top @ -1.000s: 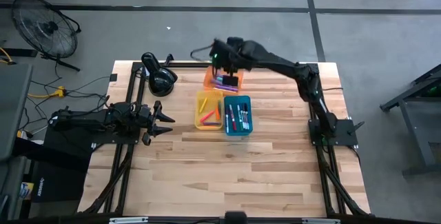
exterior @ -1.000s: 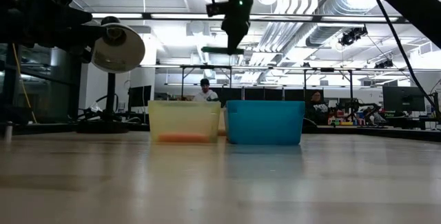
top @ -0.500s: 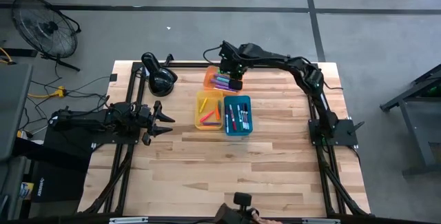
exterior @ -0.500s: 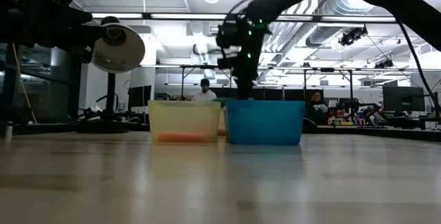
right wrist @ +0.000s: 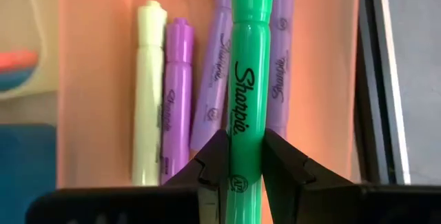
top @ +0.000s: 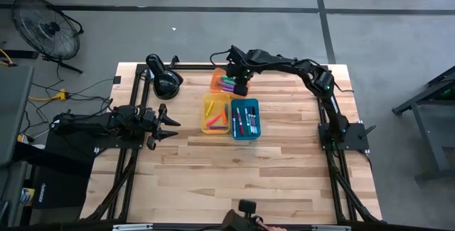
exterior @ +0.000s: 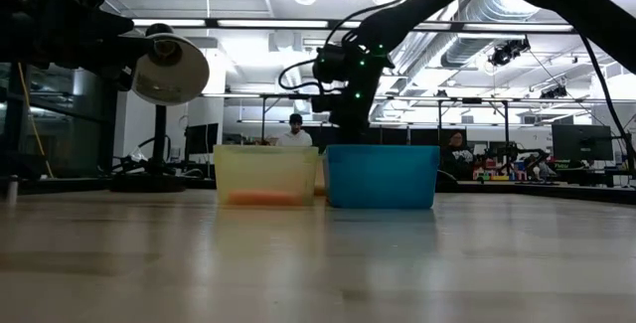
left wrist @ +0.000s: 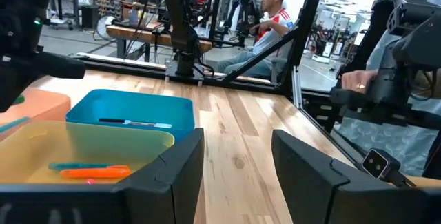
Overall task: Pick & Place Markers
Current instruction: Put the green highlighter pen into the orange bin, then return to Home Position
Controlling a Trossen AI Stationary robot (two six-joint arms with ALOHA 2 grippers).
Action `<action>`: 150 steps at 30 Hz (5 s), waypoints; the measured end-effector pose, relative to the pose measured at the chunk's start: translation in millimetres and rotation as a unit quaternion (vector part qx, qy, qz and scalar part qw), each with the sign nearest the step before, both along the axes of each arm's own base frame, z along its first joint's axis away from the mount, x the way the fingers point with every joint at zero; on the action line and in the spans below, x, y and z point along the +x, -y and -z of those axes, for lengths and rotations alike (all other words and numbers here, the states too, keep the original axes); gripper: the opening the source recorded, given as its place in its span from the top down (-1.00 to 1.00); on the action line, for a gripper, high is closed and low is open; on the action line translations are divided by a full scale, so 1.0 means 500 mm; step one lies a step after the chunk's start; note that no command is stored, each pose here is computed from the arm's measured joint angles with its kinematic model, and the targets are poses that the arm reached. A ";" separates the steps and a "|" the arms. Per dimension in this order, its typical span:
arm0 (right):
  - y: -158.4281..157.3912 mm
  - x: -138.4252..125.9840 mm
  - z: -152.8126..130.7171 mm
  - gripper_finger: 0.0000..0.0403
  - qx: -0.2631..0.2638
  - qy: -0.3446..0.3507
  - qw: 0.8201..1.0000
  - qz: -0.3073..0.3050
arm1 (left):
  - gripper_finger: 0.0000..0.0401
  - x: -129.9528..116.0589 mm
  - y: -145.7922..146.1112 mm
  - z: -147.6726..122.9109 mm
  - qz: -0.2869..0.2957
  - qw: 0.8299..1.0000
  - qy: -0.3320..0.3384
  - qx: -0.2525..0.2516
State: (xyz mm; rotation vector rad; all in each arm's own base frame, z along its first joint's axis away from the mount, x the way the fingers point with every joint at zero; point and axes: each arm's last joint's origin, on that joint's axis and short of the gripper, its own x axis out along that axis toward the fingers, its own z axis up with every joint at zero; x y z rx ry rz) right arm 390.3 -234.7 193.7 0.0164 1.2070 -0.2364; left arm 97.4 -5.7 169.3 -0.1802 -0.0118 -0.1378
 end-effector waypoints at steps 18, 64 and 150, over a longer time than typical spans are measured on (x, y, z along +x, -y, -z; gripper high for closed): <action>-0.006 0.005 -0.002 0.58 0.082 0.050 0.995 0.000 | 0.15 0.000 0.000 0.000 0.000 1.000 0.000 0.000; -0.371 -0.059 0.055 0.65 0.170 0.215 0.949 -0.158 | 0.15 0.000 0.000 0.000 0.001 1.000 0.000 0.000; -0.464 -0.568 0.052 0.65 0.092 0.584 0.805 0.053 | 0.15 0.000 0.000 0.000 0.001 1.000 0.000 0.000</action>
